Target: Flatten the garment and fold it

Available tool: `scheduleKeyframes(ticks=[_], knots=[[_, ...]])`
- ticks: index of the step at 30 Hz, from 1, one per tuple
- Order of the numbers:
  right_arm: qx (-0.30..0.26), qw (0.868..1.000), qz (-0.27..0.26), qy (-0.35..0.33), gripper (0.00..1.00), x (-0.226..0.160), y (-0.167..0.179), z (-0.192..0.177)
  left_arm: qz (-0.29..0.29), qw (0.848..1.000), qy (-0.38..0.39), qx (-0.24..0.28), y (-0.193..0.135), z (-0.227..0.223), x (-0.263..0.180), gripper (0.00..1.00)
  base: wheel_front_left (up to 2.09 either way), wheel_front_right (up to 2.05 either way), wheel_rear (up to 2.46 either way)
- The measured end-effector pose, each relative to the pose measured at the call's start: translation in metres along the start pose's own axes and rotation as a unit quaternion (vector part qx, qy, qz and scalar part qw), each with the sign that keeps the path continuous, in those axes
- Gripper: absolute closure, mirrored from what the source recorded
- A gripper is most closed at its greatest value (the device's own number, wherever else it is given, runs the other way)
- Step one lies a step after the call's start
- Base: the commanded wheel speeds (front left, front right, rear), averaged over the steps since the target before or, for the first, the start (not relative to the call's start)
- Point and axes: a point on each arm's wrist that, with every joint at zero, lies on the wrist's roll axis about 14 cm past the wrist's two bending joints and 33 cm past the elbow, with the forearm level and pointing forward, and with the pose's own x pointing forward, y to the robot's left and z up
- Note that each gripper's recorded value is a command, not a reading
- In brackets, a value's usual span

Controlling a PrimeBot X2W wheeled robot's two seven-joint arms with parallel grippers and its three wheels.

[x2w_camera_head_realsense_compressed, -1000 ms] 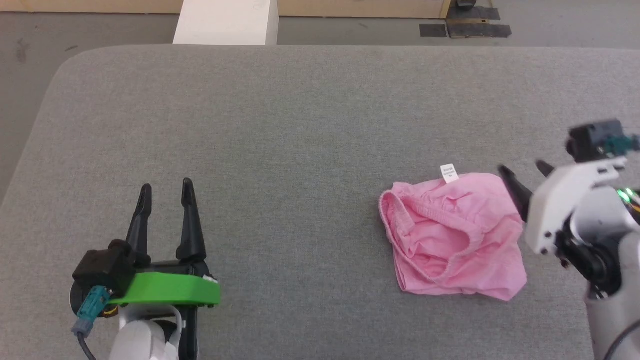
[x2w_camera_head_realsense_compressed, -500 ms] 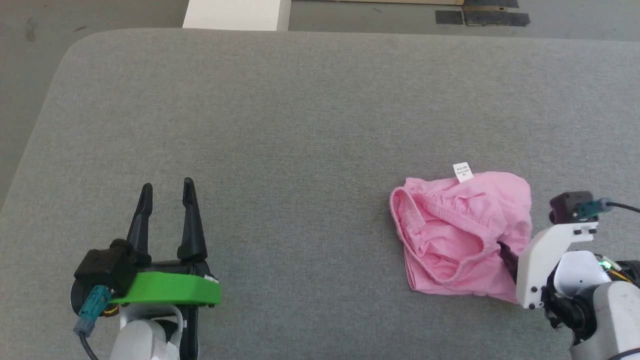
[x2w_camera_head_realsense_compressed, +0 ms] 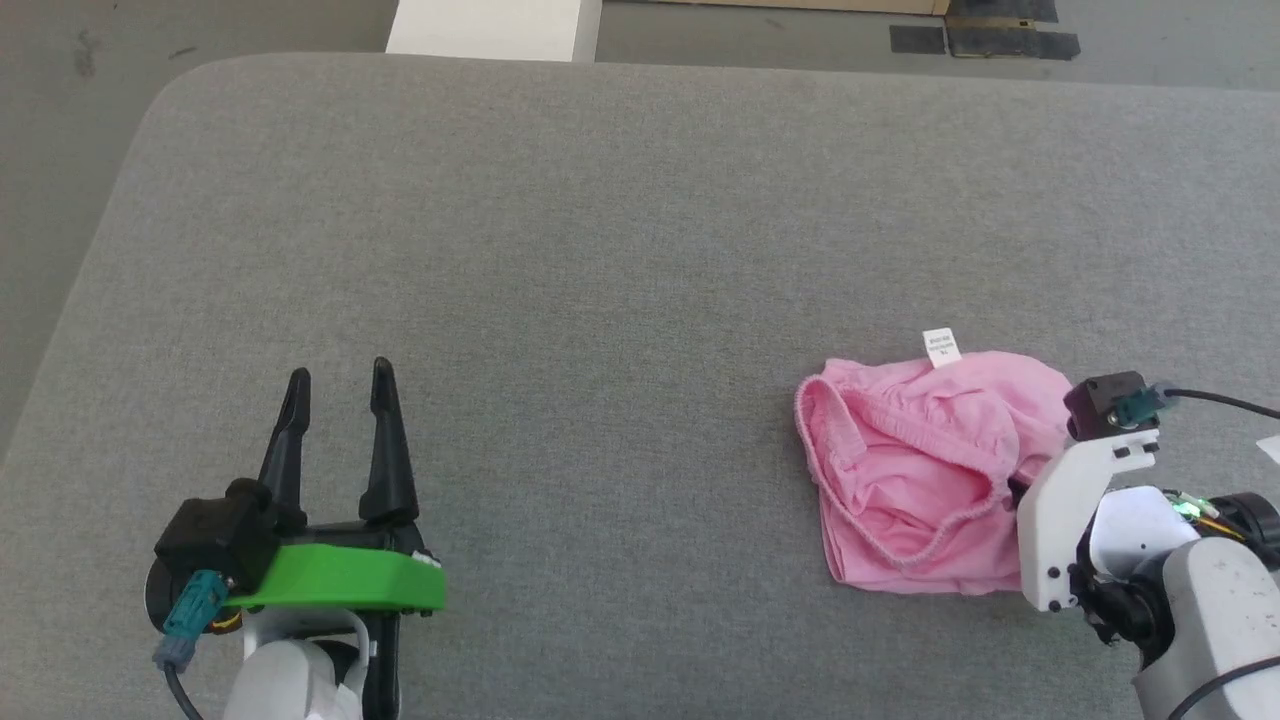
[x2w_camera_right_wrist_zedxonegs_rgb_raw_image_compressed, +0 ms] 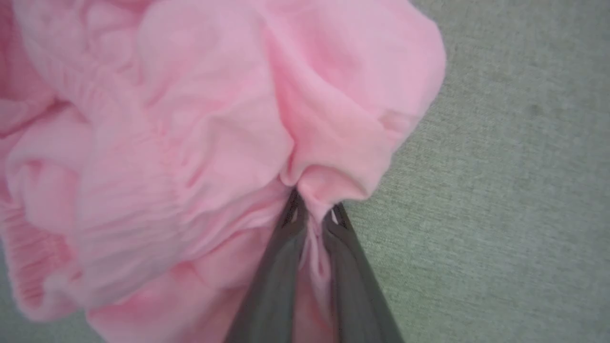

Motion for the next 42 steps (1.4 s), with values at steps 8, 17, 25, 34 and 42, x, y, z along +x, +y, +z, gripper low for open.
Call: scheduleKeyframes(ticks=[8, 17, 25, 34, 42], knots=[[-0.081, 0.997, -0.011, -0.002, 1.00, -0.018, -0.014, 0.012, -0.011, 1.000, -0.006, -0.004, -0.009, 0.002, 0.006, 0.00, 0.00, 0.00, 0.00], [-0.108, 0.990, -0.088, 0.019, 1.00, -0.055, -0.089, 0.008, -0.086, 0.996, 0.012, -0.022, -0.060, -0.021, 0.029, 0.00, 0.00, 0.00, 0.00], [-0.073, 0.983, -0.166, 0.030, 1.00, -0.076, -0.157, -0.004, -0.160, 0.986, 0.019, -0.029, -0.112, -0.045, 0.059, 0.00, 0.00, 0.00, 0.00], [-0.040, 0.959, -0.275, 0.062, 1.00, -0.094, -0.249, -0.010, -0.187, 0.981, 0.041, -0.035, -0.127, -0.083, 0.085, 0.00, 0.00, 0.00, 0.00], [0.002, 0.923, -0.380, 0.064, 0.00, -0.089, -0.327, -0.001, -0.149, 0.985, 0.086, -0.006, -0.086, -0.132, 0.094, 0.00, 0.00, 0.00, 0.00]])
